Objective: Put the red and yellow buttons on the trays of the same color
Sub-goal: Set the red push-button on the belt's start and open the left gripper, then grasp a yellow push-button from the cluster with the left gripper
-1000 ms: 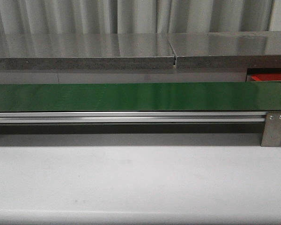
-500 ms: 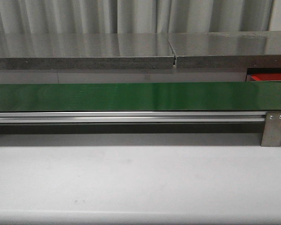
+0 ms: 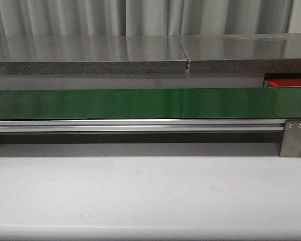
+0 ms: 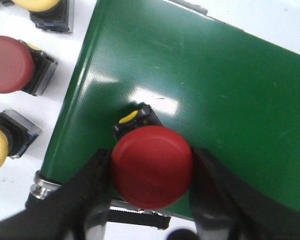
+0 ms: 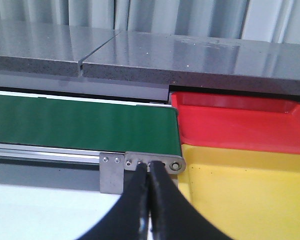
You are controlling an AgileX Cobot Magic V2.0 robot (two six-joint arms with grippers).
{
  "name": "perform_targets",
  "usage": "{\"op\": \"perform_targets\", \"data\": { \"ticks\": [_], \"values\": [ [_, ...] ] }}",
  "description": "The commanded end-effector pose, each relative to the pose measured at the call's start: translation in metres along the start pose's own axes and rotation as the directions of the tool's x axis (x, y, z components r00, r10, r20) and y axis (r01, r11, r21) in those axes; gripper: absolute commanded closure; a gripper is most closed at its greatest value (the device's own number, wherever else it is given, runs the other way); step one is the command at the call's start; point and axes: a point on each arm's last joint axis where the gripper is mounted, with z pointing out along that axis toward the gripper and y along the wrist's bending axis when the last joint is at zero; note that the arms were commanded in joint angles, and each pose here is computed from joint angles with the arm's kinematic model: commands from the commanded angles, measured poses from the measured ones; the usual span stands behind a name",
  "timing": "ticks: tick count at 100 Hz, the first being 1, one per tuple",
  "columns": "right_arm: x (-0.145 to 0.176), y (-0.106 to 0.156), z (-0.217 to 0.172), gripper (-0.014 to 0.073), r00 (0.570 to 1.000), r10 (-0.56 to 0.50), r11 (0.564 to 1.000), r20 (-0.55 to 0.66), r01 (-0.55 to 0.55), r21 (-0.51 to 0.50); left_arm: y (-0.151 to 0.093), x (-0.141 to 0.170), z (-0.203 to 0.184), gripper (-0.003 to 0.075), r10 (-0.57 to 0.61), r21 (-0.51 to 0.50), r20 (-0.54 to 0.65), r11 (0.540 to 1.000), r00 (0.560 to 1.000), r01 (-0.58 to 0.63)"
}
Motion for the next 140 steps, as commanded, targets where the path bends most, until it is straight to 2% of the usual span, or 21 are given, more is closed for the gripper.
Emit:
{"op": "perform_targets", "data": {
  "ticks": [1, 13, 21, 42, 60, 71, 81, 100, 124, 140],
  "values": [
    [-0.016, 0.001, -0.003, 0.0662, 0.993, -0.003, 1.0, 0.12, 0.004, -0.009, -0.008, -0.006, -0.025, 0.0444, 0.011, 0.025, 0.095, 1.0, 0.995, -0.014],
    [-0.016, 0.001, -0.003, 0.0662, 0.993, -0.003, 1.0, 0.12, 0.004, -0.009, -0.009, -0.008, -0.027, 0.0224, 0.009, 0.031, 0.113, 0.999, 0.994, -0.013],
    [-0.016, 0.001, -0.003, 0.0662, 0.993, -0.003, 1.0, 0.12, 0.004, -0.009, -0.012, -0.011, -0.031, 0.0165, 0.003, 0.05, 0.128, 0.999, 0.992, -0.009],
    [-0.016, 0.001, -0.003, 0.0662, 0.993, -0.003, 1.0, 0.12, 0.004, -0.009, -0.027, -0.02, -0.061, 0.0165, -0.02, 0.165, 0.206, 0.986, 0.978, -0.014],
    [-0.016, 0.001, -0.003, 0.0662, 0.993, -0.003, 1.0, 0.12, 0.004, -0.009, -0.03, -0.024, -0.081, 0.0165, -0.017, 0.174, 0.265, 0.984, 0.964, -0.031],
    [-0.016, 0.001, -0.003, 0.0662, 0.993, -0.003, 1.0, 0.12, 0.004, -0.009, -0.023, -0.023, -0.085, 0.0167, -0.013, 0.147, 0.274, 0.989, 0.962, -0.029],
    [-0.016, 0.001, -0.003, 0.0662, 0.993, -0.003, 1.0, 0.12, 0.004, -0.009, -0.016, -0.02, -0.086, 0.0167, -0.019, 0.136, 0.236, 0.991, 0.971, -0.014],
    [-0.016, 0.001, -0.003, 0.0662, 0.993, -0.003, 1.0, 0.12, 0.004, -0.009, 0.009, -0.021, -0.089, 0.0177, -0.051, 0.091, 0.215, 0.995, 0.975, 0.032],
    [-0.016, 0.001, -0.003, 0.0662, 0.993, -0.003, 1.0, 0.12, 0.004, -0.009, 0.043, -0.018, -0.092, 0.0177, -0.077, -0.015, 0.182, 0.997, 0.98, 0.081],
    [-0.016, 0.001, -0.003, 0.0662, 0.993, -0.003, 1.0, 0.12, 0.004, -0.009, 0.06, -0.013, -0.089, 0.0177, -0.081, -0.134, 0.152, 0.986, 0.985, 0.102]
  ]
}}
